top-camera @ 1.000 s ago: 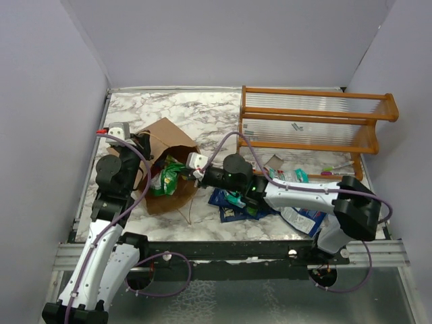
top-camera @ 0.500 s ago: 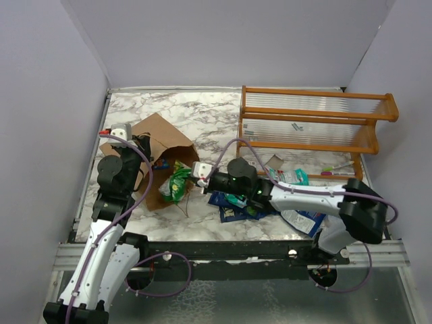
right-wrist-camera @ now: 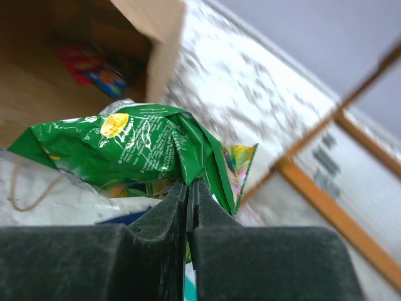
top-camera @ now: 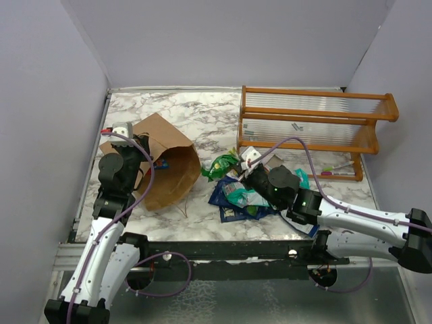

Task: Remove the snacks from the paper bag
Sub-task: Place the snack at the center of the board.

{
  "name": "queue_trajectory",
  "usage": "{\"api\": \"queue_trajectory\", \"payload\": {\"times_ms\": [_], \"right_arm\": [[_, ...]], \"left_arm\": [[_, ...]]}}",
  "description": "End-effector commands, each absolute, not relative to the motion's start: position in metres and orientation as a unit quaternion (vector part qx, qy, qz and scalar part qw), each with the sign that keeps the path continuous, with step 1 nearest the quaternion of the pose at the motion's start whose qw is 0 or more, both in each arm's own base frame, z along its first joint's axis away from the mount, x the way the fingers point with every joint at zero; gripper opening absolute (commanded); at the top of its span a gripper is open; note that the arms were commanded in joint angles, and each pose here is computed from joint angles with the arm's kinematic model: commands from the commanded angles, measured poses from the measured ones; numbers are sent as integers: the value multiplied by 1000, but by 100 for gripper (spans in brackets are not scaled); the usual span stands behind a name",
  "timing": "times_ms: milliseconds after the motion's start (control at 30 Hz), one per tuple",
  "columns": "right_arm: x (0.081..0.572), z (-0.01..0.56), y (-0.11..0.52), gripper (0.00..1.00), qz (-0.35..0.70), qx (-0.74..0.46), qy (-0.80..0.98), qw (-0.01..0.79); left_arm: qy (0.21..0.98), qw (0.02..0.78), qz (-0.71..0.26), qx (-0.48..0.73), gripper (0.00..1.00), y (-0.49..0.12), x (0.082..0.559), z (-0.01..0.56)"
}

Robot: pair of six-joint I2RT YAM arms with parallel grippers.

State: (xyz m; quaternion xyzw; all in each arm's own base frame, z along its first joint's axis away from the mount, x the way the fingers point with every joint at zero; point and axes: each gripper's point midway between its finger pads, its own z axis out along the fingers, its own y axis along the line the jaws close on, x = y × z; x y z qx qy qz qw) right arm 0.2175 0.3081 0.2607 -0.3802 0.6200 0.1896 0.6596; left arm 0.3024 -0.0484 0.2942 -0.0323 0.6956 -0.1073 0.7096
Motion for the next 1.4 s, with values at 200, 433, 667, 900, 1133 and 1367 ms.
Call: {"api": "queue_trajectory", "payload": {"times_ms": [200, 433, 667, 900, 1133, 1367], "right_arm": [[241, 202, 276, 1, 116, -280, 716, 629], [272, 178, 305, 1, 99, -272, 705, 647], [290, 131, 298, 1, 24, -304, 711, 633], [273, 107, 290, 24, 39, -336, 728, 596], [240, 171, 329, 52, 140, -461, 638, 601], [183, 193, 379, 59, 249, -610, 435, 614]], "left_arm": [[689, 716, -106, -33, 0, -46, 304, 302], [686, 720, -99, -41, 0, -41, 300, 304], [679, 725, -114, -25, 0, -48, 296, 309], [671, 728, -141, 7, 0, -62, 293, 315], [666, 731, -147, 17, 0, -66, 291, 318], [660, 736, -151, 20, 0, -66, 289, 321]]}}
